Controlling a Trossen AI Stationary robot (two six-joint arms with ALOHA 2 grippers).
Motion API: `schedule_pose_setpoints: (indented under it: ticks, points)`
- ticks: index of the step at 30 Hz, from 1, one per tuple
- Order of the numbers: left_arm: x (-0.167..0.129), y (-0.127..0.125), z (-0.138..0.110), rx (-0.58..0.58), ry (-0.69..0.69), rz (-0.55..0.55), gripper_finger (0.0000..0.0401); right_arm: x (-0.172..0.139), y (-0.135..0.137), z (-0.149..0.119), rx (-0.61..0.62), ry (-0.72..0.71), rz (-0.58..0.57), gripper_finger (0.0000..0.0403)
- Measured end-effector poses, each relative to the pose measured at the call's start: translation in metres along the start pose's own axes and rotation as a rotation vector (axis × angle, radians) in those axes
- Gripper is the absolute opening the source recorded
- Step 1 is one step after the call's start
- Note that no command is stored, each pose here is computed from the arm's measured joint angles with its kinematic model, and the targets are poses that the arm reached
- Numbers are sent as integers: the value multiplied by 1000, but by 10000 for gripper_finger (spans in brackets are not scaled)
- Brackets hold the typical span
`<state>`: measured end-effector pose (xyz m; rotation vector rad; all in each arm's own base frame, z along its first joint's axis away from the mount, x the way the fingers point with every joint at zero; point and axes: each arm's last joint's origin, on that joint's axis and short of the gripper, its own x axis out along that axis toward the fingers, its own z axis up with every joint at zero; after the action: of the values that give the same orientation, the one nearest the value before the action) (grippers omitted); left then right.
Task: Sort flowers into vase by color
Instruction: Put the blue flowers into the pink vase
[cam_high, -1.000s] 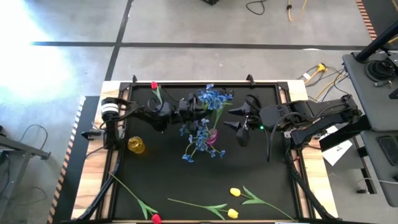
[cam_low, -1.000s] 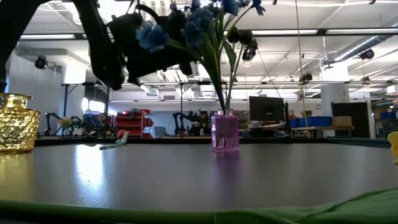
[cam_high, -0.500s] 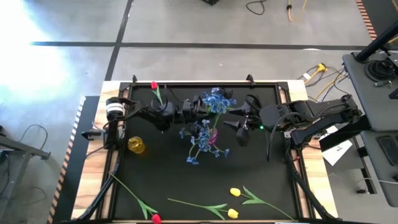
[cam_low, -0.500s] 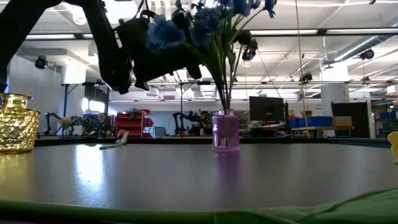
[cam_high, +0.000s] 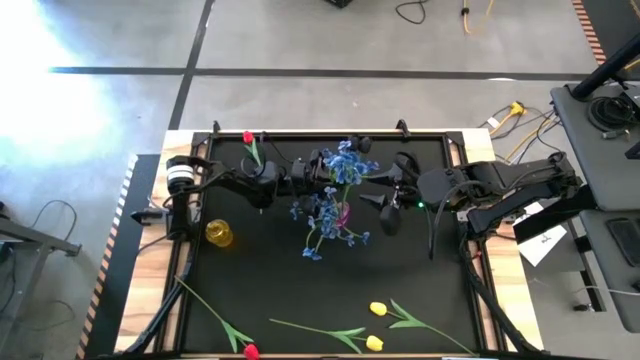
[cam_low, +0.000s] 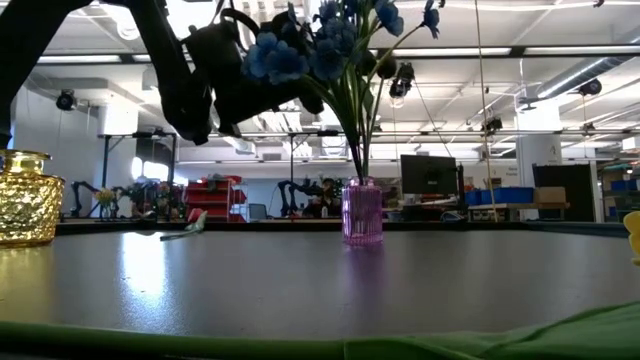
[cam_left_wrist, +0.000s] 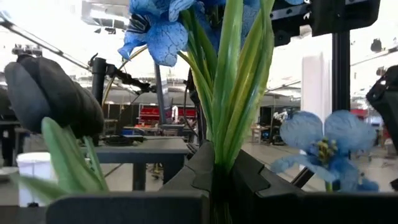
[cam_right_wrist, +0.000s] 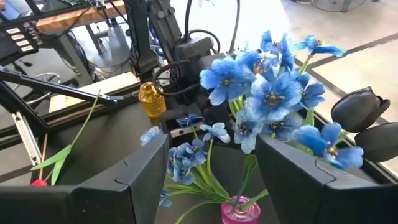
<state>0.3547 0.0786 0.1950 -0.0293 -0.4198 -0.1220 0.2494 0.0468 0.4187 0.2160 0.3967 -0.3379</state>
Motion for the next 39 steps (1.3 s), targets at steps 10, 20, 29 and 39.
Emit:
schedule_pose_setpoints:
  ticks: [10,20,29,39]
  points:
    - [0,6,-8,57,89,4,3,0,0,0,-7,0,0,233]
    - [-2,7,-19,19,199,11,7,0,0,0,-8,0,0,233]
    - [-4,9,-22,-22,265,27,43,0,0,0,-8,1,0,233]
    - [-12,13,1,-51,537,70,98,0,-1,-2,-14,23,-10,233]
